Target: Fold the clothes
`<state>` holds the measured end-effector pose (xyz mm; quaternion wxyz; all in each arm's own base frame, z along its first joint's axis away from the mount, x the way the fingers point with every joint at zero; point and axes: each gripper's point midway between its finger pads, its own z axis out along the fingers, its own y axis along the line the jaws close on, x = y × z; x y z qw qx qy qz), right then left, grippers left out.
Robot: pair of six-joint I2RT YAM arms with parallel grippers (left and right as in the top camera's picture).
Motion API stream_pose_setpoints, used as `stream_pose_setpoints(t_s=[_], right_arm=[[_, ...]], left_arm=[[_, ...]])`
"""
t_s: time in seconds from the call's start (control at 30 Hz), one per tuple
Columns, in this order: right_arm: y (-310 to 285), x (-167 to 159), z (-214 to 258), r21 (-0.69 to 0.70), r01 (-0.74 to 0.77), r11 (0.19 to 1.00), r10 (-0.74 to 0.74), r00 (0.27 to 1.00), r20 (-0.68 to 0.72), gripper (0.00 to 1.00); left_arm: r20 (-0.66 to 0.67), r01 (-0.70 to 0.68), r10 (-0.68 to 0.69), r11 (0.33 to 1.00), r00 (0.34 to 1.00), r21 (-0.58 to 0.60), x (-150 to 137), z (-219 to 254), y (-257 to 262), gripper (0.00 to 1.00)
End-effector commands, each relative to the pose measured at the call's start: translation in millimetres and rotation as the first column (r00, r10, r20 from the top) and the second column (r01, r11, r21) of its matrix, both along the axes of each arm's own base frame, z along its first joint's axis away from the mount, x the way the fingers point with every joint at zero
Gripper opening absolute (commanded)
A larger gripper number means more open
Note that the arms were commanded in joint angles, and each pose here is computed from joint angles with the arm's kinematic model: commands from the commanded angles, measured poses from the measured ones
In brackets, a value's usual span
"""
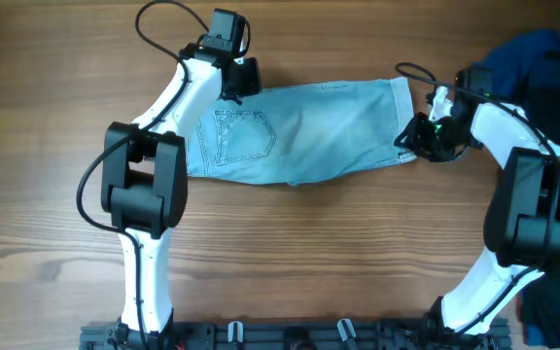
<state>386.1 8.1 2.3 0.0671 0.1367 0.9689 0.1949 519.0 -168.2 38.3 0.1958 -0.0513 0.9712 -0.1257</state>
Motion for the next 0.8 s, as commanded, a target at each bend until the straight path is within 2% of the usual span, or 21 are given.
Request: stream_pose_setpoints(t_s=[0.0, 0.03, 0.07, 0.13, 0.17, 0.3, 0.47, 0.6, 0.77], right_arm=[[11.8, -12.0, -17.3, 0.008, -0.025, 1.000, 0.026, 0.998, -0.063, 0.11], [8.4, -12.0, -18.6, -0.013, -0.024, 1.000, 0.023, 0.998, -0.065, 0.04], [5.8, -11.3, -19.2, -0.029, -0.022, 0.999, 0.021, 0.998, -0.064, 0.04], [4.9, -8.3, -18.1, -0.034, -0.025, 0.999, 0.023, 0.998, -0.052, 0.04], [4.8, -6.9, -17.2, -0.034, -0.025, 0.999, 0.023, 0.999, -0.048, 0.04], [3.6, 3.4, -3.8, -0.040, -0.032, 0.999, 0.031, 0.999, -0.009, 0.04], [-0.2, 13.9, 33.8, -0.070, -0.040, 0.997, 0.045, 0.997, 0.064, 0.04], [1.8, 17.7, 55.4, -0.067, -0.041, 0.997, 0.049, 0.992, 0.115, 0.04], [1.6, 22.6, 75.7, -0.076, -0.038, 0.996, 0.051, 0.983, 0.175, 0.04]], left_arm=[[-0.018, 0.009, -0.009, 1.000, 1.000, -0.007, -3.4, -7.1, -4.1, 0.32], [-0.015, 0.010, -0.010, 1.000, 1.000, -0.009, -2.8, -6.7, -4.9, 0.29], [-0.009, 0.013, -0.013, 1.000, 1.000, -0.013, -1.8, -5.8, -6.2, 0.25], [0.021, 0.022, -0.022, 0.999, 1.000, -0.033, 2.4, 2.8, -12.2, 0.09], [0.030, 0.037, -0.035, 0.998, 0.999, -0.059, 2.9, 8.1, -18.0, 0.04], [-0.016, 0.125, -0.133, 0.958, 0.991, -0.258, -19.6, 28.7, -62.5, 0.04], [-0.186, 0.109, -0.157, 0.963, 0.970, -0.245, -62.6, 13.9, -73.5, 0.04], [-0.308, 0.132, -0.257, 0.918, 0.916, -0.374, -102.5, 21.6, -96.6, 0.04], [-0.369, 0.111, -0.269, 0.911, 0.889, -0.397, -118.0, 24.9, -95.4, 0.04]])
